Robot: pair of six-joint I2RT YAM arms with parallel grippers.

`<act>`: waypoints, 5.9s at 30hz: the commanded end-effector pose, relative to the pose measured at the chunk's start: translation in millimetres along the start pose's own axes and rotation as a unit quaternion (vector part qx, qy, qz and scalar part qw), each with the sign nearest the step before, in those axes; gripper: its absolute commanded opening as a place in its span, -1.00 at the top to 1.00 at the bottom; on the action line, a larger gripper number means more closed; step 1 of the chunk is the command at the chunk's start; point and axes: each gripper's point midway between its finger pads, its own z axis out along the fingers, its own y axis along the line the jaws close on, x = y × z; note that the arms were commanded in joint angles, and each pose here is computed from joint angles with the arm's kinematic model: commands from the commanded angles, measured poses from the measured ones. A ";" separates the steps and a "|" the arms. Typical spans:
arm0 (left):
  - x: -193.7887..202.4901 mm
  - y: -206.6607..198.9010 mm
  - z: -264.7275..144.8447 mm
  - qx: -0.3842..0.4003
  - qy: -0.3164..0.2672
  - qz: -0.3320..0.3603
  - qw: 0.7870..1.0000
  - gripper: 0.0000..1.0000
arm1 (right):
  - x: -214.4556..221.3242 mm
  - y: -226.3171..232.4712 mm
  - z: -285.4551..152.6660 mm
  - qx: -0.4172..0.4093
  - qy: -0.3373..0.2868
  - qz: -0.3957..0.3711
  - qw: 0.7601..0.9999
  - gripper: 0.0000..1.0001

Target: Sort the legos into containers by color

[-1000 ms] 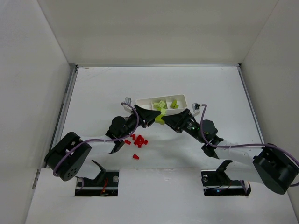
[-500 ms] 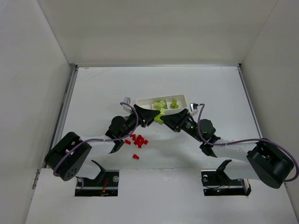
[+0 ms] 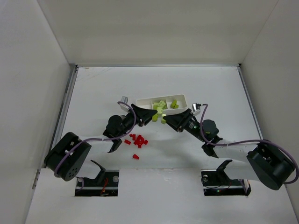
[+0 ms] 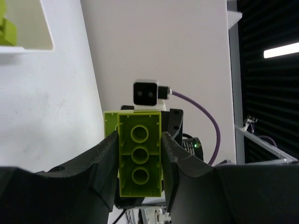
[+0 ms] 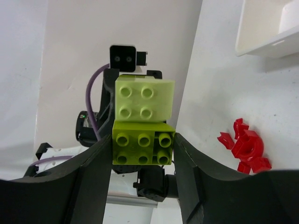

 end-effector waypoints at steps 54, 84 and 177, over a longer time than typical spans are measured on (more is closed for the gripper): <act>-17.2 -46.2 -3.3 0.075 0.002 -0.102 0.992 0.56 | -34.3 58.8 -15.6 0.032 -0.023 -0.470 0.882 -0.41; 50.0 -86.0 -21.0 0.116 0.171 -0.123 0.971 0.56 | 2.8 48.0 -22.4 0.023 0.074 -0.530 0.845 -0.09; -47.6 6.2 -3.5 -0.080 -0.027 0.149 0.985 0.57 | -130.8 -22.9 65.7 0.304 -0.085 -0.440 0.841 0.03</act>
